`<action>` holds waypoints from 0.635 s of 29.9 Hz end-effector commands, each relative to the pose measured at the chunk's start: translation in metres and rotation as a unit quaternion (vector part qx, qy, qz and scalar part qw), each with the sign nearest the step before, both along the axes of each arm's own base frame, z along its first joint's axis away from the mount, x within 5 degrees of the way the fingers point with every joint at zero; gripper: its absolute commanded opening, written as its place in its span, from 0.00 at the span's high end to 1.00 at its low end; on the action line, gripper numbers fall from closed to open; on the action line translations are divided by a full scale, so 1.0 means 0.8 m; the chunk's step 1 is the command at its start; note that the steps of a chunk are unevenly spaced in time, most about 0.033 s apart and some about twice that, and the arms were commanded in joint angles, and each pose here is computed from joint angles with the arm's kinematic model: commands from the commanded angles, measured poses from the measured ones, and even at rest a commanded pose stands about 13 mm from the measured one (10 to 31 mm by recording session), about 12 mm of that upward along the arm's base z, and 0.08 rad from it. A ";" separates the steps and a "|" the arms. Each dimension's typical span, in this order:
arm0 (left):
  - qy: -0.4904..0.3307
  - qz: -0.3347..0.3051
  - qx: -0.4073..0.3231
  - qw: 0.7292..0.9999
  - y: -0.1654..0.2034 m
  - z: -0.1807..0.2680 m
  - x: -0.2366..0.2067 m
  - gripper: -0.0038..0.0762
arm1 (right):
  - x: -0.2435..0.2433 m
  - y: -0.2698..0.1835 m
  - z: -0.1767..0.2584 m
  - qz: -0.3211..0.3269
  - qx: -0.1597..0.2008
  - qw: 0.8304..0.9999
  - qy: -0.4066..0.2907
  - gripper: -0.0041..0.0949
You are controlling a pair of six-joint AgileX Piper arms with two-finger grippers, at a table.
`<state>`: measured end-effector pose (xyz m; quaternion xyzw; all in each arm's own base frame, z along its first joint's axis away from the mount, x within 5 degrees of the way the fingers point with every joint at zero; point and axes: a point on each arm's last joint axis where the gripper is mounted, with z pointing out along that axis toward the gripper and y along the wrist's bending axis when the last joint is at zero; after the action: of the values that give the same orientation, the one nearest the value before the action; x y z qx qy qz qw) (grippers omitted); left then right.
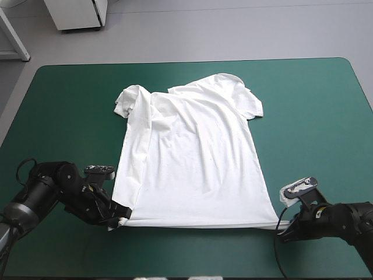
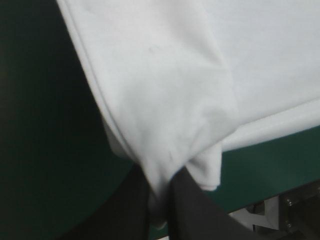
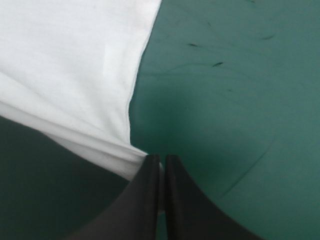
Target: Fold the cloth
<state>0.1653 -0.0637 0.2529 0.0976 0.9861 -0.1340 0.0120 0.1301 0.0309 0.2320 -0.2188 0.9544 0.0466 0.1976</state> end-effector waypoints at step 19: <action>-0.120 -0.003 -0.099 0.988 -0.005 0.094 -0.040 0.46 | 0.001 0.010 0.117 -0.004 0.051 0.999 -0.011 0.44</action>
<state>0.1443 -0.0630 0.3004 0.1105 0.9712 -0.1757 0.1169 0.1303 0.0386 0.3023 -0.2078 0.9567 0.0901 0.1830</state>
